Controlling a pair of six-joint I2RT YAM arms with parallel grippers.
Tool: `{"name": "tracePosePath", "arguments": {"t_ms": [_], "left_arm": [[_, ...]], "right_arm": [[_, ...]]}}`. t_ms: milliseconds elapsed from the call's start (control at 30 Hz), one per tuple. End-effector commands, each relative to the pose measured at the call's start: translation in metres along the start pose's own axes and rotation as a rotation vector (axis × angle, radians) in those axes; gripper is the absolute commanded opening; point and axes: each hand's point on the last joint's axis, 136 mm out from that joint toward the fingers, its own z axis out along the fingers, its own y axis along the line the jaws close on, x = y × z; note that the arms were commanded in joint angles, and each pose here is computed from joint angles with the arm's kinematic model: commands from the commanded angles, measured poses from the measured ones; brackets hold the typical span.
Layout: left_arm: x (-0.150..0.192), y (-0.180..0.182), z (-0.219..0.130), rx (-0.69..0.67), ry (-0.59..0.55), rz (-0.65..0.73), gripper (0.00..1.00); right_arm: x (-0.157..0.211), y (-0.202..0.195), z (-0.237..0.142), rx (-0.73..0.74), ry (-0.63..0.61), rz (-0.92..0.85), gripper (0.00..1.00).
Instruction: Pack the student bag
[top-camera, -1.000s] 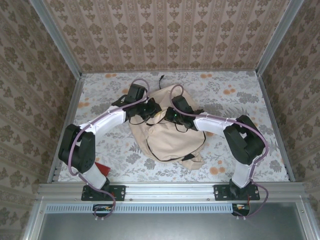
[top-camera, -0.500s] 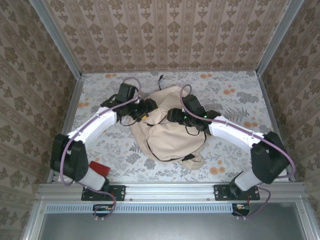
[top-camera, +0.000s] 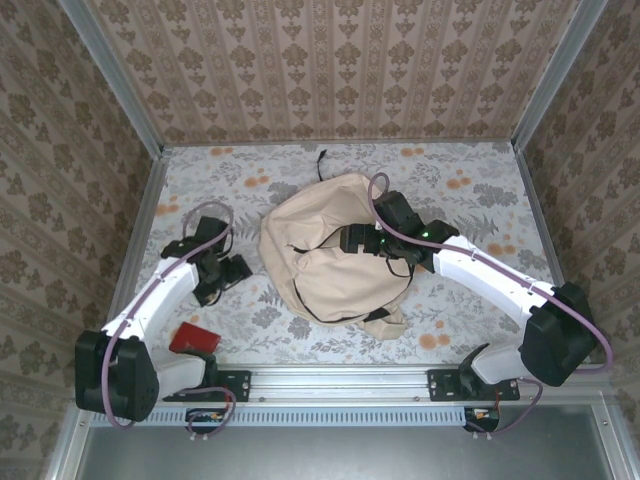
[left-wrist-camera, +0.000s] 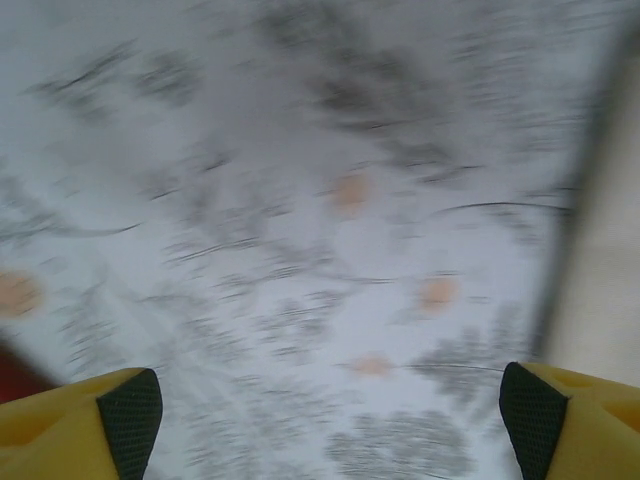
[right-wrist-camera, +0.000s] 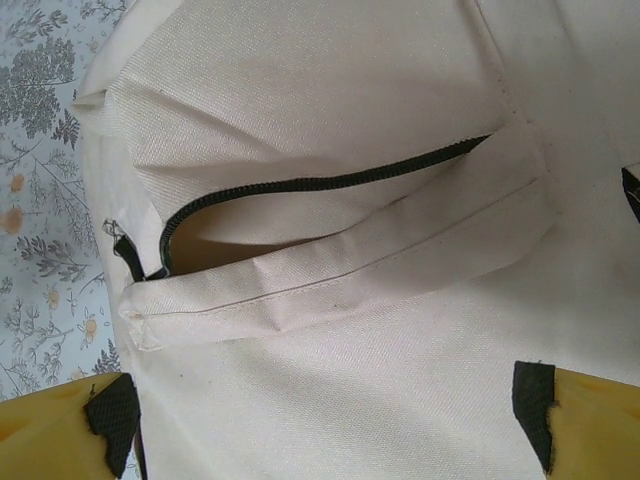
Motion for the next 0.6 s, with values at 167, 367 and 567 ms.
{"name": "tracePosePath", "arguments": {"t_ms": [167,367,567], "left_arm": [[0.025,0.063,0.008,-0.202,0.010,-0.160,0.91],[0.042,0.070,0.031,-0.139,0.049,-0.272,0.92],[0.043,0.048,0.048,0.039,0.071,-0.332,0.90]], "right_arm": [[-0.006,0.003,-0.009,-0.004,-0.004,-0.001,1.00],[-0.001,0.001,-0.001,0.010,0.023,0.005,1.00],[-0.003,0.003,-0.002,0.007,0.022,0.008,1.00]]}}
